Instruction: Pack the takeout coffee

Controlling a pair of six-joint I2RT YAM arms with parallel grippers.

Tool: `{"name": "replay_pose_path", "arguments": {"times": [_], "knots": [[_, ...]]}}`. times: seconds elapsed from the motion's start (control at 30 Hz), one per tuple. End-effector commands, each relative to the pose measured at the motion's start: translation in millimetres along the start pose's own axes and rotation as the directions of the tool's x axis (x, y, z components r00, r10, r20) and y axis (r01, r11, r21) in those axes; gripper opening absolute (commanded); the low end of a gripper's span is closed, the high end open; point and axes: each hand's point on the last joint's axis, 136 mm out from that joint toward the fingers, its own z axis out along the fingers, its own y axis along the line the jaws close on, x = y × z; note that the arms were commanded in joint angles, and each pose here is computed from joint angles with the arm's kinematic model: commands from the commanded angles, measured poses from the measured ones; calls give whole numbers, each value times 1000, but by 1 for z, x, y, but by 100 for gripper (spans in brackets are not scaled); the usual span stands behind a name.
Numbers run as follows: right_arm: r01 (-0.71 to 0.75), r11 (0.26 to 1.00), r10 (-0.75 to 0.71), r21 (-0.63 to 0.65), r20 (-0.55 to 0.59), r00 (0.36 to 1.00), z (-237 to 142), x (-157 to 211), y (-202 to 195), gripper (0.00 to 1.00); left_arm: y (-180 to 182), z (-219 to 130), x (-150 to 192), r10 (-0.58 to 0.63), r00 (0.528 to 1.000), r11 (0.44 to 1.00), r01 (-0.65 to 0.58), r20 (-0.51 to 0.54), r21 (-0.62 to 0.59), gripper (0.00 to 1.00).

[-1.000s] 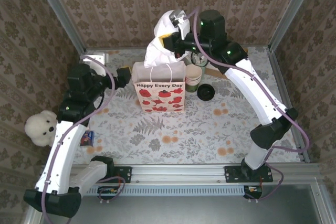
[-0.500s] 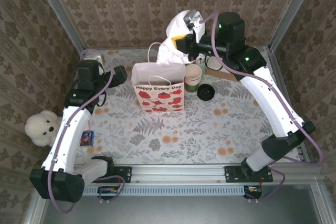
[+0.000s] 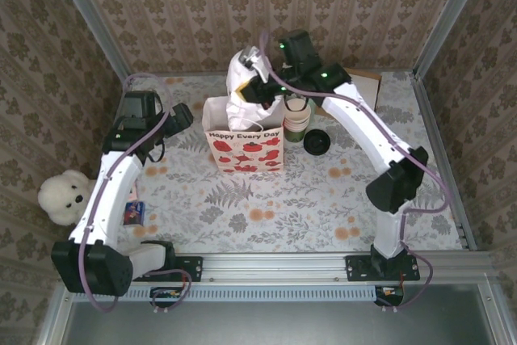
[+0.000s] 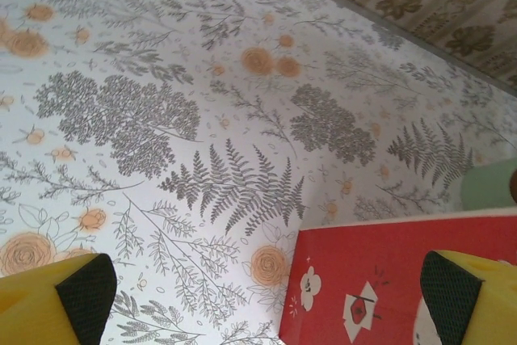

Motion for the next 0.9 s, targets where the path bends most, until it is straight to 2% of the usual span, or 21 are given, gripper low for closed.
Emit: {"name": "replay_pose_path", "arguments": {"times": [0.0,0.3,0.7,0.87], "knots": [[31,995,-38,-94,-69,997,9,11,24,4,11,4,6,-72,997,997,71,-26,-42,100],[-6,992,-22,-124,-224,974,43,52,20,5,4,20,13,-136,989,991,136,-66,-3,100],[-67,983,12,-173,-302,953,77,82,21,7,-2,26,18,-139,986,989,143,-93,29,100],[-46,990,-3,-135,-346,938,89,97,14,9,-2,28,22,-151,984,987,155,-100,35,100]]}}
